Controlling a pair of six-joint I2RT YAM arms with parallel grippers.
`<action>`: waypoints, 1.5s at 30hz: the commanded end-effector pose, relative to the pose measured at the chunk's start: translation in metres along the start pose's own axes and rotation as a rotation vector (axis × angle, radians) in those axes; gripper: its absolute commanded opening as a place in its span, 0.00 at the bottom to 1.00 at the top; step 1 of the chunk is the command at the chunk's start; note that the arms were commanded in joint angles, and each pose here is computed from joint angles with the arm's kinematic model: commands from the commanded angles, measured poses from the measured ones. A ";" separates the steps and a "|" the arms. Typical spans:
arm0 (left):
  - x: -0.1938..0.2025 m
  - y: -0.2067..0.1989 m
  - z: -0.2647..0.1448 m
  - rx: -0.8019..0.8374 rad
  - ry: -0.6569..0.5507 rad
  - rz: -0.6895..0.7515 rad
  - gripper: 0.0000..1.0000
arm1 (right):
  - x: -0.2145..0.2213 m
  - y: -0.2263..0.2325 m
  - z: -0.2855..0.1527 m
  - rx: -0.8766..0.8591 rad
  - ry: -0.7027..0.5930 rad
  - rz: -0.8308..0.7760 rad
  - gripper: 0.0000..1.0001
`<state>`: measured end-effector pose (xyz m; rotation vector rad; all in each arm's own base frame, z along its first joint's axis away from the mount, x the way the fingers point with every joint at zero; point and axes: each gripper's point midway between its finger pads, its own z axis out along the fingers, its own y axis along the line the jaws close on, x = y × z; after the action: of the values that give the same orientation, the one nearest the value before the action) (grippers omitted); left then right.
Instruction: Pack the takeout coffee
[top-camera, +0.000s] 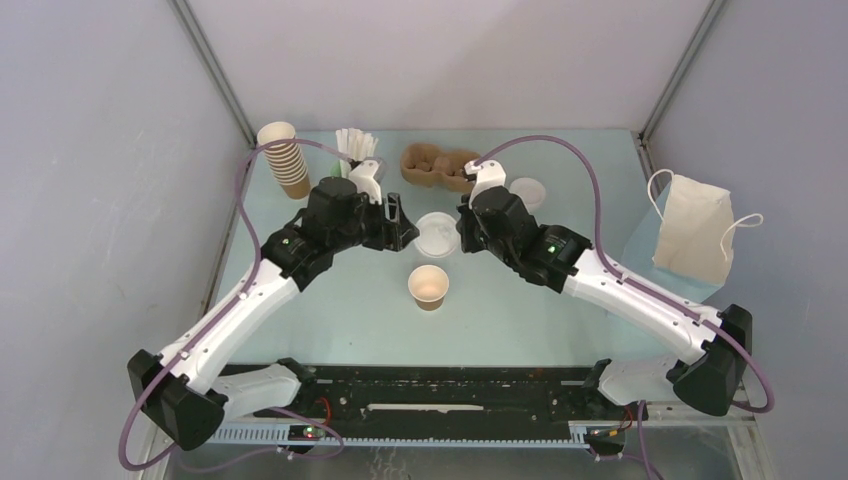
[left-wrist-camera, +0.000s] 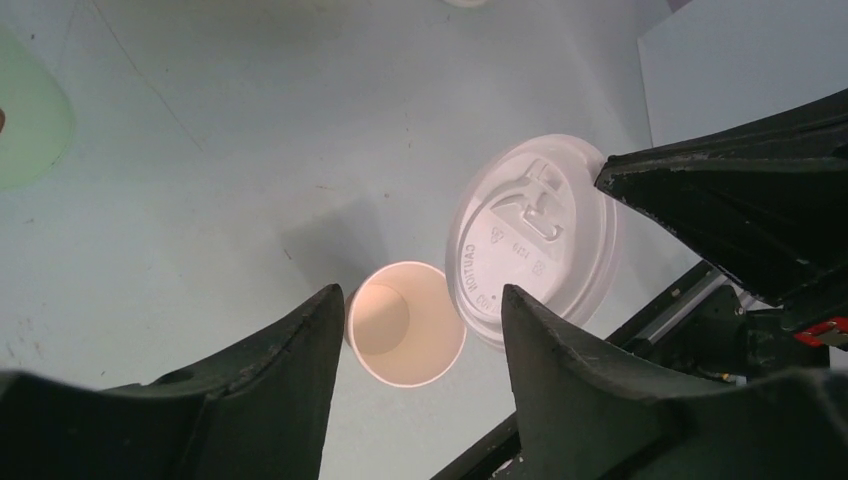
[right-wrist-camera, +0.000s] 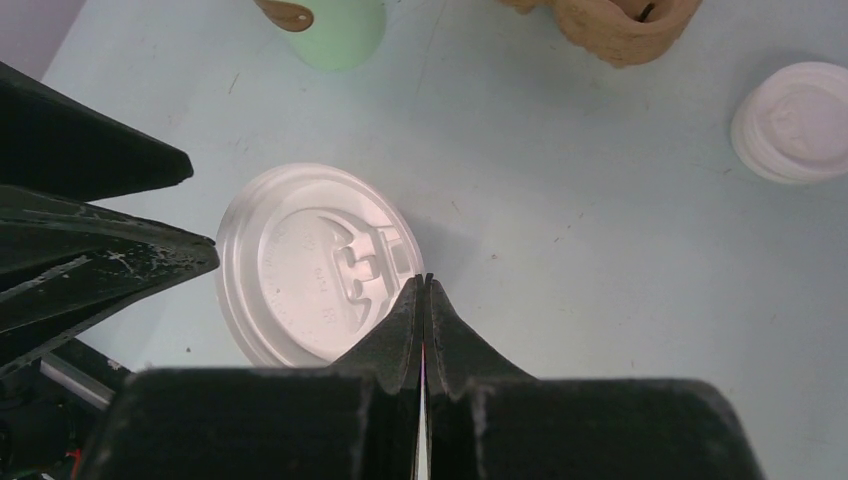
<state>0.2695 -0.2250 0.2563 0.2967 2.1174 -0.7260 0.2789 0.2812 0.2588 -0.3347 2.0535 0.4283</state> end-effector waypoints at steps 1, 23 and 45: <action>-0.016 -0.011 -0.005 0.039 -0.027 0.005 0.63 | -0.004 0.010 0.001 -0.020 -0.021 0.044 0.00; -0.005 -0.024 0.002 0.120 0.039 0.003 0.00 | -0.008 0.031 -0.030 -0.138 -0.028 0.025 0.34; -0.037 -0.149 -0.121 1.003 -0.271 0.091 0.00 | -0.058 0.092 -0.227 -0.917 -0.272 0.089 0.90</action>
<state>0.1834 -0.2747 0.3633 0.6266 1.5574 -1.4741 0.1037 0.2629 0.4225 -0.6501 1.5578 1.3120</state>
